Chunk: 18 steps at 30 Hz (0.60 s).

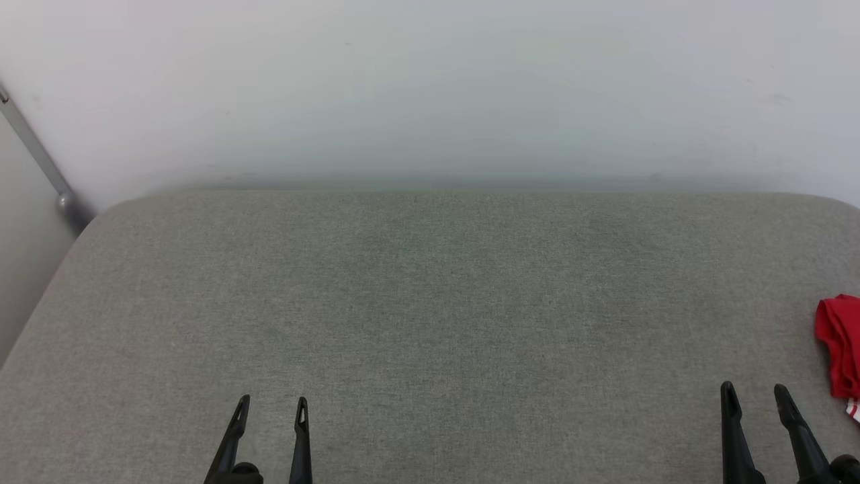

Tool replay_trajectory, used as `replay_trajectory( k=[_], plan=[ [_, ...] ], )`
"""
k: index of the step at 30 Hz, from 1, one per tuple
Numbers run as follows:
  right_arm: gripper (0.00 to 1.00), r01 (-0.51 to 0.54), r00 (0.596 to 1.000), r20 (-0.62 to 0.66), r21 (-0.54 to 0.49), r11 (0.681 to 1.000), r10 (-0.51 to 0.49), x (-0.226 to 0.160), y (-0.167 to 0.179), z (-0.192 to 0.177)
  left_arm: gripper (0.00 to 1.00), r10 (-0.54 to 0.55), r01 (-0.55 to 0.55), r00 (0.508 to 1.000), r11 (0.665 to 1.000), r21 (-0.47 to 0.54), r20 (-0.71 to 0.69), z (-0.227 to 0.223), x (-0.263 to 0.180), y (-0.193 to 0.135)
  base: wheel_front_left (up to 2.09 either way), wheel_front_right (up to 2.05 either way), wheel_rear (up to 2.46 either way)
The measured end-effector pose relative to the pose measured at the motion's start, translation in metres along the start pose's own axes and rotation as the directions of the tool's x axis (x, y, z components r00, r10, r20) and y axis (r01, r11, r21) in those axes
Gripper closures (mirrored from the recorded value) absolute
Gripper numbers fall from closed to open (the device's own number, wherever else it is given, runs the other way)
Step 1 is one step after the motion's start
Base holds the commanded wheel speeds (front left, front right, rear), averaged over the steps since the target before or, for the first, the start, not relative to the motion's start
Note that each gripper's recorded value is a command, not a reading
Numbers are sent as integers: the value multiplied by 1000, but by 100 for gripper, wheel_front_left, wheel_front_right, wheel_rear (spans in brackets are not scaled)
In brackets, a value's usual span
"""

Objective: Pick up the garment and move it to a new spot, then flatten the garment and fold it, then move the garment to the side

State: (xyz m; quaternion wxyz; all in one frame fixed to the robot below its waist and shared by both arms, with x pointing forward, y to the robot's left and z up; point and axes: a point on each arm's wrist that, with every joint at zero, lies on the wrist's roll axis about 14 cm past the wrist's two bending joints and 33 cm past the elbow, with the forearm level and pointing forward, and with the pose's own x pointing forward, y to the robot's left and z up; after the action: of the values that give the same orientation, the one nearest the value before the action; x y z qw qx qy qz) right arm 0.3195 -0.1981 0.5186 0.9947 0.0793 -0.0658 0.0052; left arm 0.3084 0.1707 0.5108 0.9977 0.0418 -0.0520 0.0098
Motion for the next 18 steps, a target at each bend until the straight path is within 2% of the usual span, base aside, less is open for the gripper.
replay_trajectory(
  k=[13, 14, 18],
  plan=[
    [0, -15, 1000, -15, 1, 1000, 15, -5, 5, -4, 0, 10, -10, 1000, 999, -49, -7, -1, -5, 4, 0, 0, 0],
    [100, -15, 1000, -16, 1, 1000, 15, -5, 5, -4, 100, 14, -15, 1000, 999, -48, -7, -1, -5, 5, 0, 0, 0],
    [100, -11, 998, -55, 4, 1000, 11, -8, 4, -16, 100, 13, -16, 999, 999, -48, -48, -14, -8, 4, 0, 0, 0]
  ],
)
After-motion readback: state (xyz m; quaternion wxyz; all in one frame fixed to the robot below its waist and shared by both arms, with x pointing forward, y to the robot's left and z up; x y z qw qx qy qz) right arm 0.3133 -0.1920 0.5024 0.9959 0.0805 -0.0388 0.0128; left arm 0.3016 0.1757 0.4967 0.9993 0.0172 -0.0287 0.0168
